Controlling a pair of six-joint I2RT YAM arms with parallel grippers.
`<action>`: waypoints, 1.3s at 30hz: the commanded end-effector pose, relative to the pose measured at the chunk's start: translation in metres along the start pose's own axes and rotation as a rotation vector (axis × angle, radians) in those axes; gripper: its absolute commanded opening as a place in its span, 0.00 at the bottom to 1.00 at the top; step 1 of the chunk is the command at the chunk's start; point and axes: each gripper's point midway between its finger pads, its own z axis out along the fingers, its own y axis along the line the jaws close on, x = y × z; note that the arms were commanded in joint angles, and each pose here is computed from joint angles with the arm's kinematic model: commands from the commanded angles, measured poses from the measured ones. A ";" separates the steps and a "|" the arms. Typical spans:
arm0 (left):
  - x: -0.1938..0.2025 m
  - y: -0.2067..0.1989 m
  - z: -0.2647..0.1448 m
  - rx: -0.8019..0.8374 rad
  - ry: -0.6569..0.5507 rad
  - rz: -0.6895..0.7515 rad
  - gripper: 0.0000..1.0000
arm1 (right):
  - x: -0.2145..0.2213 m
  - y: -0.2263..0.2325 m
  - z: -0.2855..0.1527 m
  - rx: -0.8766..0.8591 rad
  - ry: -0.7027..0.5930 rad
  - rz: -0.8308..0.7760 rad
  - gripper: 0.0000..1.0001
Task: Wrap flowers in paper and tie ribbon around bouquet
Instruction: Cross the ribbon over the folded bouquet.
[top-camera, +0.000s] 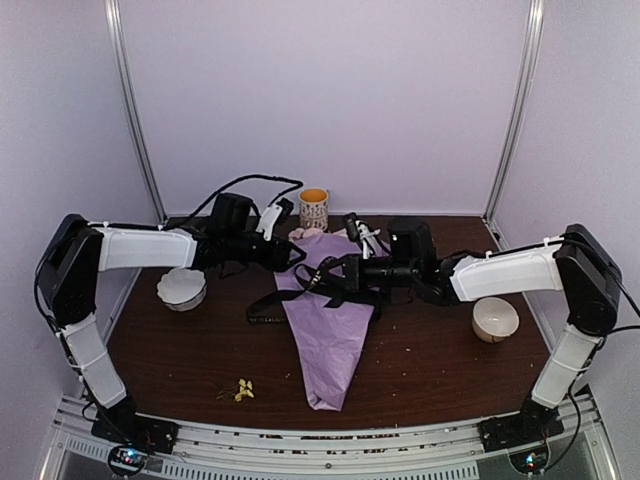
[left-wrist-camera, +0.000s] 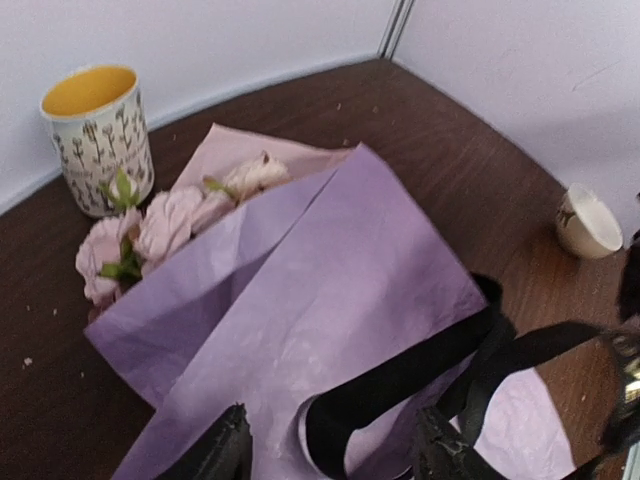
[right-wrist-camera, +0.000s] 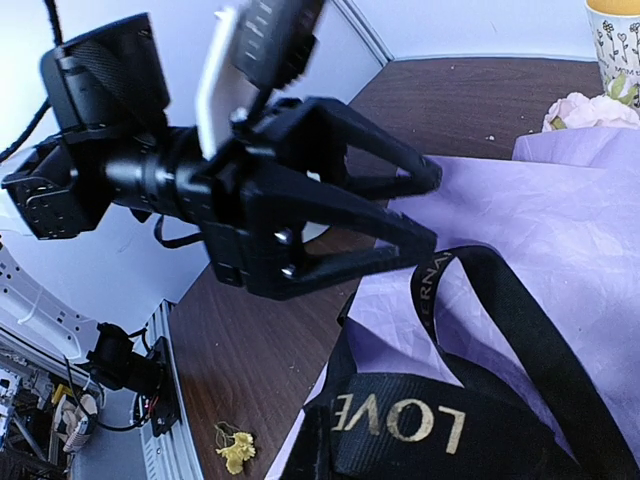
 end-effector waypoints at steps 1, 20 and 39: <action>0.043 0.007 0.006 -0.035 0.190 0.031 0.62 | -0.021 0.011 -0.018 0.012 -0.079 -0.028 0.00; 0.064 0.013 -0.004 -0.104 0.229 0.052 0.00 | -0.084 -0.056 -0.037 0.265 -0.159 -0.025 0.00; 0.098 0.008 -0.098 -0.226 -0.065 -0.160 0.09 | -0.044 -0.149 0.001 0.417 -0.032 0.094 0.00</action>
